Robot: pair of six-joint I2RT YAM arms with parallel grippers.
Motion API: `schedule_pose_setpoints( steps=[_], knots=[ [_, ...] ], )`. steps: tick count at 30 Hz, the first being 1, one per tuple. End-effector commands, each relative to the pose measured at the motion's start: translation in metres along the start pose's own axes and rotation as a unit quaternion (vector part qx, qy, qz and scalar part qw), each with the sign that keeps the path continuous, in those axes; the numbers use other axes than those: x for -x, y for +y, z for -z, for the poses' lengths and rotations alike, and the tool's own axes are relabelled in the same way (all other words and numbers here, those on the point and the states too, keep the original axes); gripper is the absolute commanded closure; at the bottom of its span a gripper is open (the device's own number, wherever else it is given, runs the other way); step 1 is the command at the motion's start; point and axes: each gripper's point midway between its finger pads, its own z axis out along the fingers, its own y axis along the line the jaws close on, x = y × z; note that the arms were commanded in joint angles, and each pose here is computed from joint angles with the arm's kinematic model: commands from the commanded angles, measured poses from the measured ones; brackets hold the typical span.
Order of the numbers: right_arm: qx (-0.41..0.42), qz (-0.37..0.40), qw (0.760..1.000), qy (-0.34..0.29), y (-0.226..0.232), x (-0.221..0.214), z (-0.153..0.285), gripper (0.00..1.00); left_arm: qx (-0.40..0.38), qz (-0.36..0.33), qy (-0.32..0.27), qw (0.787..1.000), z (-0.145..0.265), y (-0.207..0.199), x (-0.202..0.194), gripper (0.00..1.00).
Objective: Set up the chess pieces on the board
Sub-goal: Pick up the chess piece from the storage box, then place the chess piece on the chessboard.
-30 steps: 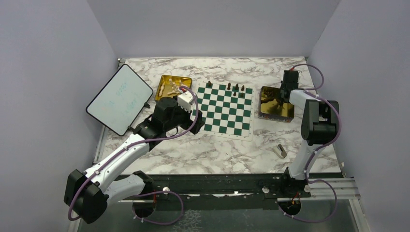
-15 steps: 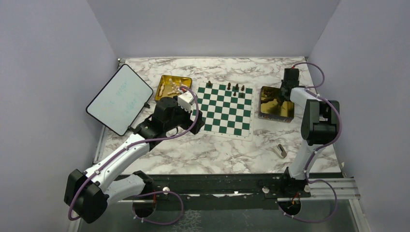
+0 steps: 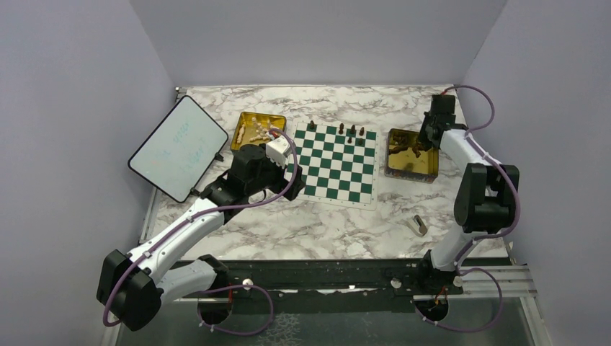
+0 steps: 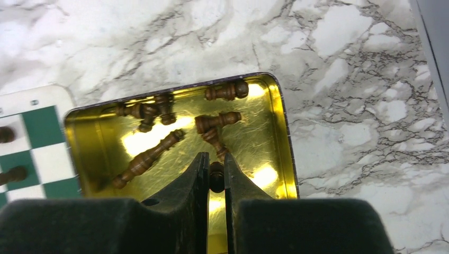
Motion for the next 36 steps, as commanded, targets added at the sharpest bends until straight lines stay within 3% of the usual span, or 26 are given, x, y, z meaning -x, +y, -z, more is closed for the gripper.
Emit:
schedule_pose_setpoints(
  steps=[1, 14, 25, 32, 36],
  knots=[
    [0.058, -0.016, 0.998, -0.015, 0.016, 0.019, 0.028, 0.86, 0.008, 0.001, -0.005, 1.000, -0.002, 0.003, 0.002, 0.01],
    [0.143, -0.010, 0.989, -0.028, 0.067, 0.037, 0.060, 0.86, 0.019, -0.007, -0.023, 1.000, 0.006, 0.006, 0.011, 0.01],
    [0.197, 0.075, 0.975, -0.068, 0.179, 0.028, 0.084, 0.87, 0.017, -0.006, -0.026, 0.999, 0.006, 0.005, 0.013, 0.01],
    [0.224, 0.119, 0.965, -0.064, 0.241, 0.008, 0.079, 0.87, 0.015, -0.006, -0.030, 0.999, 0.008, 0.003, 0.015, 0.01],
    [0.184, 0.123, 0.974, -0.052, 0.243, 0.000, 0.060, 0.87, 0.013, -0.007, -0.031, 0.999, 0.009, 0.003, 0.015, 0.01]
  ],
)
